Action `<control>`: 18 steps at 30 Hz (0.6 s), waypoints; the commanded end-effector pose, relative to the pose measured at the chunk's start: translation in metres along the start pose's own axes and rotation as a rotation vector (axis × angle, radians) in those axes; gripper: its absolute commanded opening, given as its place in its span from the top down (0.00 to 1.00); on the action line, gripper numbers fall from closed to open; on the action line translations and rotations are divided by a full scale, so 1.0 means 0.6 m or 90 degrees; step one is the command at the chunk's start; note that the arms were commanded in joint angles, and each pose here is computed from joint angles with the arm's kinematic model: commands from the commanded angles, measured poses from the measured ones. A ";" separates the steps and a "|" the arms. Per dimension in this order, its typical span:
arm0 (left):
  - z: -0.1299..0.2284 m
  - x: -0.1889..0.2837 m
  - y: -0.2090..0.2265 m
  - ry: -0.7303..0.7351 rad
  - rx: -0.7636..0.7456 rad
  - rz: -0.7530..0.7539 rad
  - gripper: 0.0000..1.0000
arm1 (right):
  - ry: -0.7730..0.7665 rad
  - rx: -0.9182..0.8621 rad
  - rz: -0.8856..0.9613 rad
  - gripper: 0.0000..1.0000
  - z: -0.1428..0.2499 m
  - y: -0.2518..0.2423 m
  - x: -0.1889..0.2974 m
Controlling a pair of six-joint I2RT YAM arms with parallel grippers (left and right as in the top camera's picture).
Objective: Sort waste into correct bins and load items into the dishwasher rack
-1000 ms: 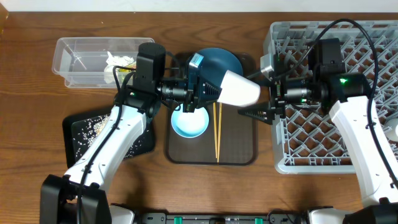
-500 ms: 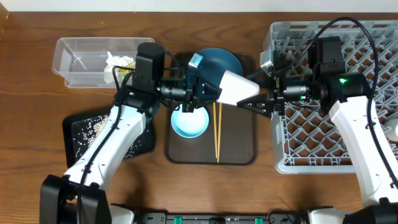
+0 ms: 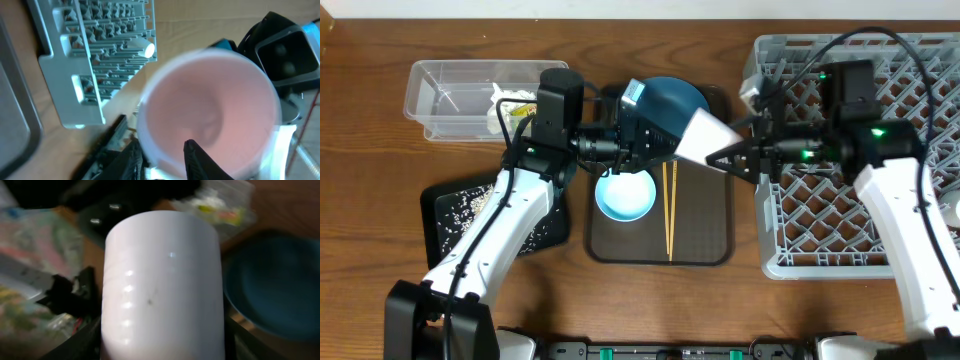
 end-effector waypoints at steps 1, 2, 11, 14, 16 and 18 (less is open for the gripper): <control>0.005 -0.002 -0.001 0.004 -0.094 -0.006 0.67 | -0.002 -0.064 0.171 0.62 -0.016 -0.045 0.074; 0.002 -0.002 0.006 -0.005 -0.101 -0.017 0.66 | -0.004 -0.070 0.192 0.62 -0.018 -0.047 0.089; 0.001 0.034 0.128 -0.083 -0.115 -0.277 0.65 | 0.049 -0.262 0.509 0.63 0.016 -0.091 0.266; 0.011 0.066 0.143 -0.112 -0.135 -0.371 0.65 | 0.058 -0.381 0.646 0.70 0.049 -0.110 0.333; 0.017 0.088 0.136 -0.138 -0.160 -0.415 0.65 | 0.063 -0.420 0.674 0.71 0.062 -0.114 0.355; 0.021 0.111 0.122 -0.173 -0.183 -0.449 0.65 | 0.075 -0.455 0.682 0.71 0.078 -0.120 0.369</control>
Point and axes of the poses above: each gripper's point midway between its finger pads, its own x axis back along the fingers, its own y axis along the line the jaws close on, z = x × y, the point moved 1 cm from there along x, back along the fingers, and after that the axes turned 4 degrees about x, right-handed, at the moved point
